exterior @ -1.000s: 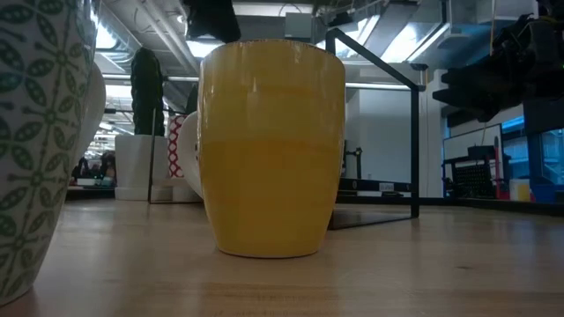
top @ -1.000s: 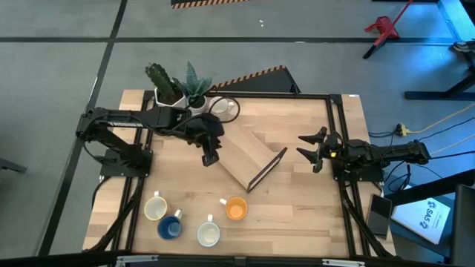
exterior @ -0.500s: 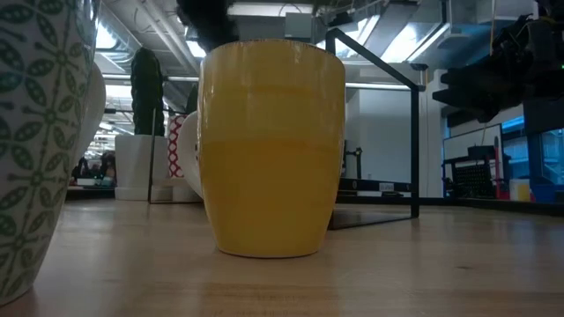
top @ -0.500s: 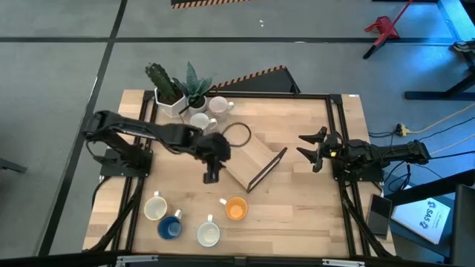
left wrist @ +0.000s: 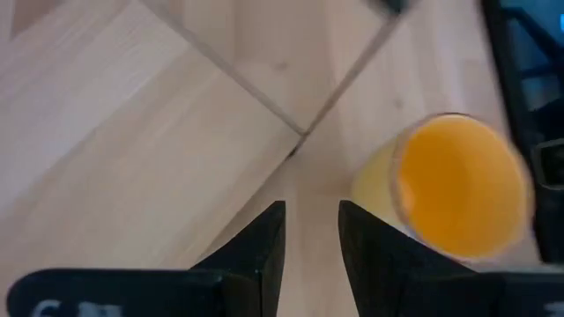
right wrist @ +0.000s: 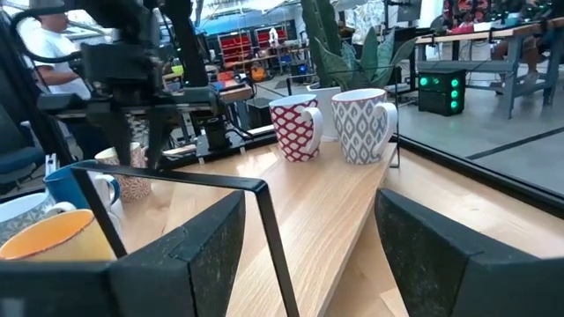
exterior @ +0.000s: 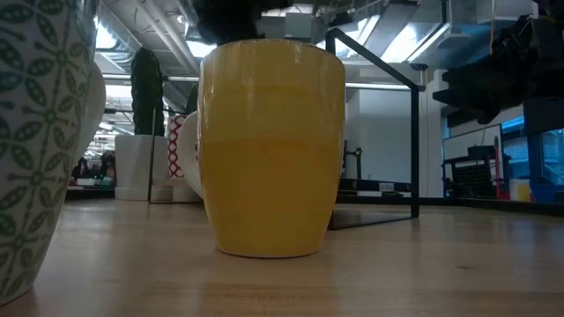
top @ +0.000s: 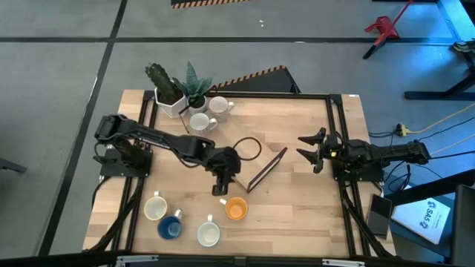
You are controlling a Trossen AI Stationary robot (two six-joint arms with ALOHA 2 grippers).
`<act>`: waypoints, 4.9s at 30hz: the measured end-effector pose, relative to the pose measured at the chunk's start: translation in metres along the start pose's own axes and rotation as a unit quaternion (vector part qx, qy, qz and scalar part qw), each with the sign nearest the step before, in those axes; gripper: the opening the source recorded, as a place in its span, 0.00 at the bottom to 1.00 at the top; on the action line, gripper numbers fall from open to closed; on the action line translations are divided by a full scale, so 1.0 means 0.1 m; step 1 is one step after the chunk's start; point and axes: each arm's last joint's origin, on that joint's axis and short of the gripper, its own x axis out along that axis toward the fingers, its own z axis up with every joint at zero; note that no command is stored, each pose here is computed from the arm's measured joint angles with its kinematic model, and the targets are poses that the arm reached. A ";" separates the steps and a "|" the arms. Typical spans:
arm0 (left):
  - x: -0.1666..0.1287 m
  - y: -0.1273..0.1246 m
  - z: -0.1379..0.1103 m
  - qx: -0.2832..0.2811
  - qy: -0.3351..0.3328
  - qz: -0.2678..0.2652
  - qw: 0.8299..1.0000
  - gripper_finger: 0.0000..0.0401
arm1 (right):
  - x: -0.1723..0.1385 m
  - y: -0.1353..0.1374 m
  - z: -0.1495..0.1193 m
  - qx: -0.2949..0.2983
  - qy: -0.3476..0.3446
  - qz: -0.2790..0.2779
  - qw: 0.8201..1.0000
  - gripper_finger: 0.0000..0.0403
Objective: Place coffee mugs
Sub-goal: Put the yellow mug on the shelf
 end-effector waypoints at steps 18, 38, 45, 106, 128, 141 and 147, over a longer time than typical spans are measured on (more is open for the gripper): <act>0.14 -0.38 -0.02 -0.086 0.000 -0.036 0.996 0.25 | 0.00 0.02 -0.01 -0.015 0.011 0.038 0.999 0.60; 0.19 -0.56 -0.13 -0.099 0.009 0.011 0.995 0.25 | 0.00 0.02 -0.02 -0.045 0.014 0.037 0.998 0.60; 0.38 -0.61 -0.16 -0.102 0.020 0.008 0.995 0.25 | 0.01 0.02 -0.03 -0.046 0.018 0.042 0.998 0.60; -0.98 0.64 0.27 -0.347 -0.119 0.165 0.916 0.02 | 0.01 0.02 -0.03 -0.049 0.022 0.037 0.998 0.60; -0.56 1.28 0.21 -0.275 -0.023 0.203 0.940 0.02 | 0.01 0.02 -0.03 -0.049 0.022 0.036 0.998 0.60; -0.59 1.38 0.18 0.011 0.033 0.109 0.993 0.02 | 0.01 0.02 -0.03 -0.049 0.021 0.036 0.998 0.60; -0.61 1.45 0.16 0.099 0.045 0.112 0.988 0.02 | 0.01 0.02 -0.03 -0.049 0.021 0.036 0.998 0.60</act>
